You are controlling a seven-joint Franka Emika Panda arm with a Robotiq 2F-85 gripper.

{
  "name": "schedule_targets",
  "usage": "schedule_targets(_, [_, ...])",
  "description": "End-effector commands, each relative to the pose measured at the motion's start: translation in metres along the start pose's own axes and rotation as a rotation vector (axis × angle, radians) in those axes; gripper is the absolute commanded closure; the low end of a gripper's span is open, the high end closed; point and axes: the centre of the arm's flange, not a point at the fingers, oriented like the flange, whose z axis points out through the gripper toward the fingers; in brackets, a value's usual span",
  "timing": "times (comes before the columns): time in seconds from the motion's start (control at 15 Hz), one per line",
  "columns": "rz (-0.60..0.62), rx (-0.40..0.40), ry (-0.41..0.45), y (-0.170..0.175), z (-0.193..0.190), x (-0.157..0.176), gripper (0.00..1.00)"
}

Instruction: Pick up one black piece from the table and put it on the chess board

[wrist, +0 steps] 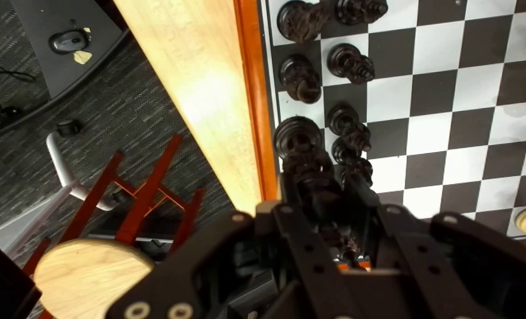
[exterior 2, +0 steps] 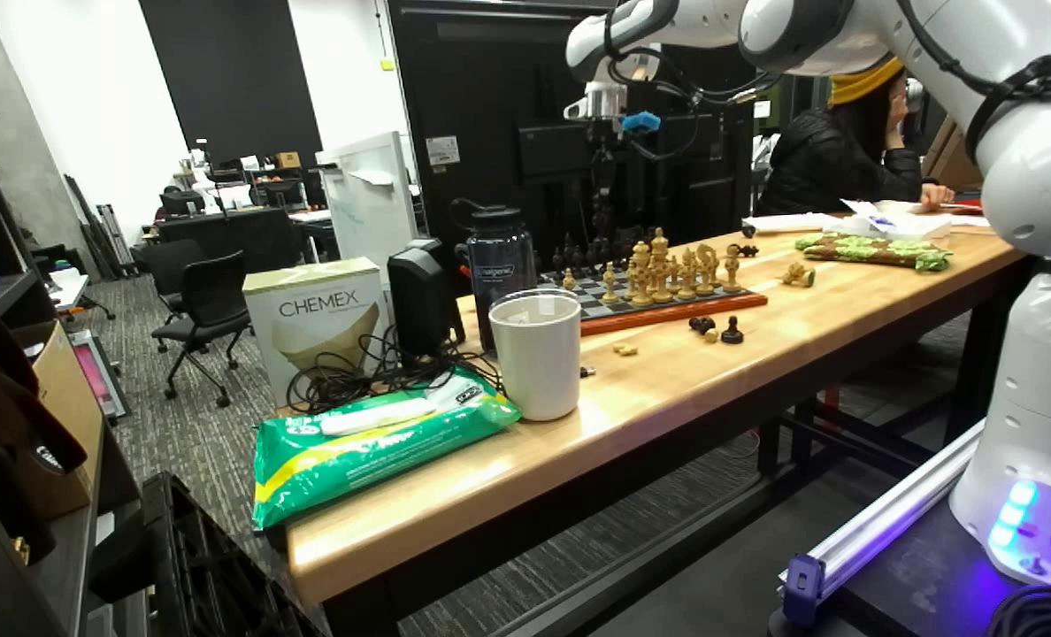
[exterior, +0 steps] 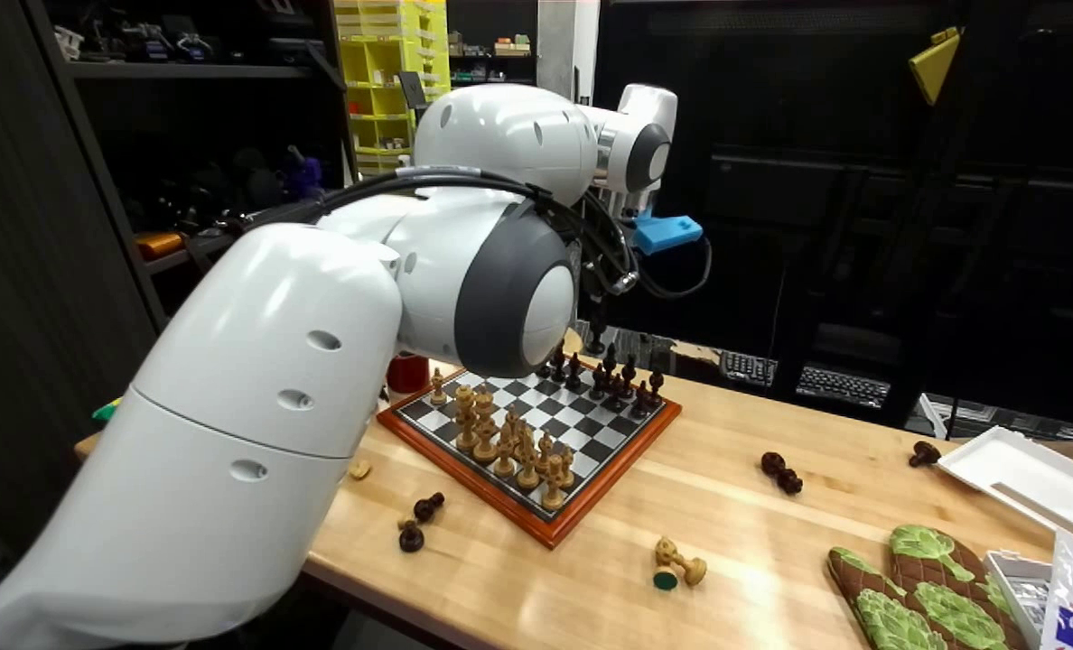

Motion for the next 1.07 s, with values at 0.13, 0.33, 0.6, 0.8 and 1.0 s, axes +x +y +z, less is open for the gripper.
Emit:
schedule_targets(0.13, [-0.012, 0.002, -0.005, 0.002, 0.002, 0.0, 0.92])
schedule_targets(0.33, [-0.009, 0.009, -0.002, 0.002, 0.006, -0.002, 0.92])
schedule_targets(0.6, [-0.009, 0.026, -0.001, 0.001, 0.012, -0.002, 0.92])
schedule_targets(0.8, [-0.006, 0.043, -0.002, 0.001, 0.018, -0.003, 0.92])
schedule_targets(1.0, [-0.001, 0.051, -0.004, 0.0, 0.021, -0.004, 0.92])
